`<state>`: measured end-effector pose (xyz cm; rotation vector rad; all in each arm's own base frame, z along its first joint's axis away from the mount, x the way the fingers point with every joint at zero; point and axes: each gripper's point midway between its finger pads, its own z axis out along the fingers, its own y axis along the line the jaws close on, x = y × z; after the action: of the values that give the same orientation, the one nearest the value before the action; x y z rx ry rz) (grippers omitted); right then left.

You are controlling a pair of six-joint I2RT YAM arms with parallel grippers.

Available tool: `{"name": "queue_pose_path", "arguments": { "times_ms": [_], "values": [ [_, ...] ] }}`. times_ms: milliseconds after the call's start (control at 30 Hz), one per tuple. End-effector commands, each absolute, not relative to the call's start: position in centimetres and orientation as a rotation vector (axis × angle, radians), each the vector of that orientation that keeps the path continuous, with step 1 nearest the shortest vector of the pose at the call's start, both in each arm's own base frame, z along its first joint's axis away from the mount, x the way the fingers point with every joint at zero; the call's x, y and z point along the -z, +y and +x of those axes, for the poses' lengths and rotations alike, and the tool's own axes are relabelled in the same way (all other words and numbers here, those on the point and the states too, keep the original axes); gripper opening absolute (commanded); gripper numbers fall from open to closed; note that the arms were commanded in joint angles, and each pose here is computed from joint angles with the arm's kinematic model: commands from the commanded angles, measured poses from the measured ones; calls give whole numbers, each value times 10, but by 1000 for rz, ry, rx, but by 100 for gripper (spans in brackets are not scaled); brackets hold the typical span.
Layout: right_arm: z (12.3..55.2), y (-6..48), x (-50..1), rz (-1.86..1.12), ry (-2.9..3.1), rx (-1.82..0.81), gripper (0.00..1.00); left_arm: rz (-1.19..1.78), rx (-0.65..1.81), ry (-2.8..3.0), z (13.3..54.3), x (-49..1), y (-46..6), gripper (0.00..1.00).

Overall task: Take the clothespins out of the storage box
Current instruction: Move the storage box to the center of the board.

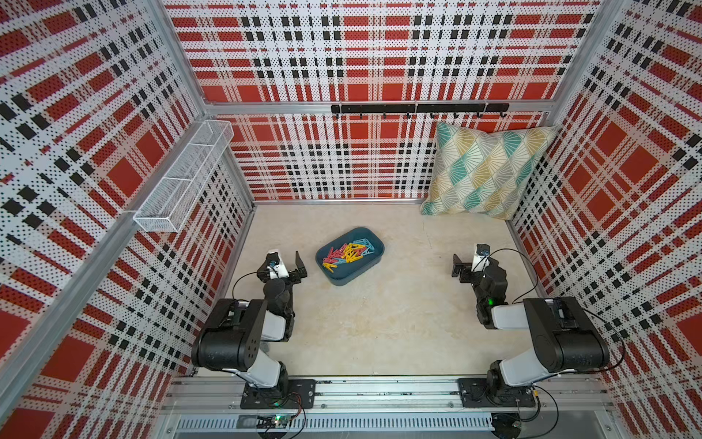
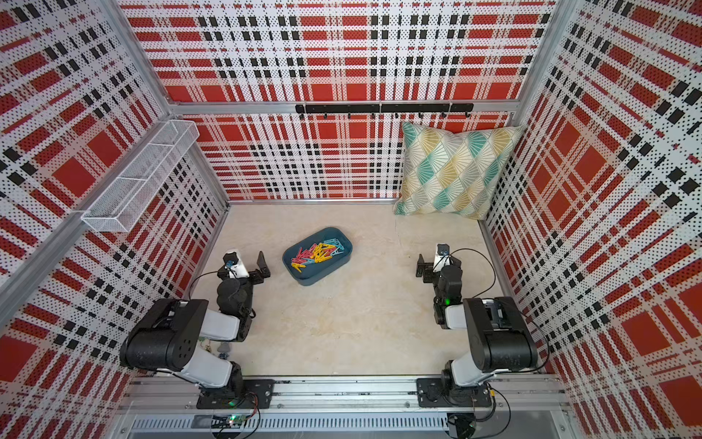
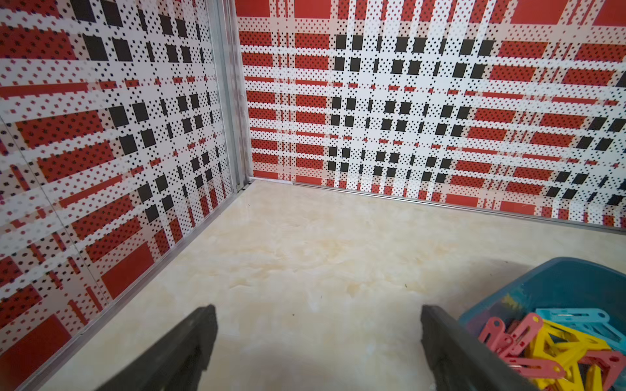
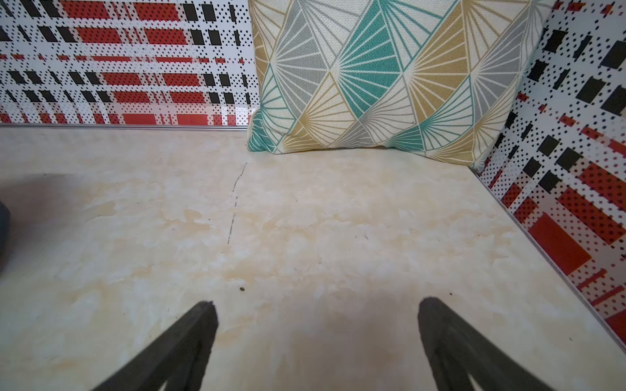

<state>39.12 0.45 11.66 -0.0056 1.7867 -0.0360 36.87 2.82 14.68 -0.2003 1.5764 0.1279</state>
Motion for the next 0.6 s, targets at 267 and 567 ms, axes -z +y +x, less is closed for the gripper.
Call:
{"name": "queue_pose_path", "arguments": {
  "times_ms": [267, 567],
  "values": [
    [396, 0, -124, 9, 1759, 50, 100, -200, -130, 1546, 372, -155, 28, 99],
    [397, 0, -124, 8, 1760, 49, 100, -196, -128, 1549, 373, -154, 28, 99]
  ]
}}
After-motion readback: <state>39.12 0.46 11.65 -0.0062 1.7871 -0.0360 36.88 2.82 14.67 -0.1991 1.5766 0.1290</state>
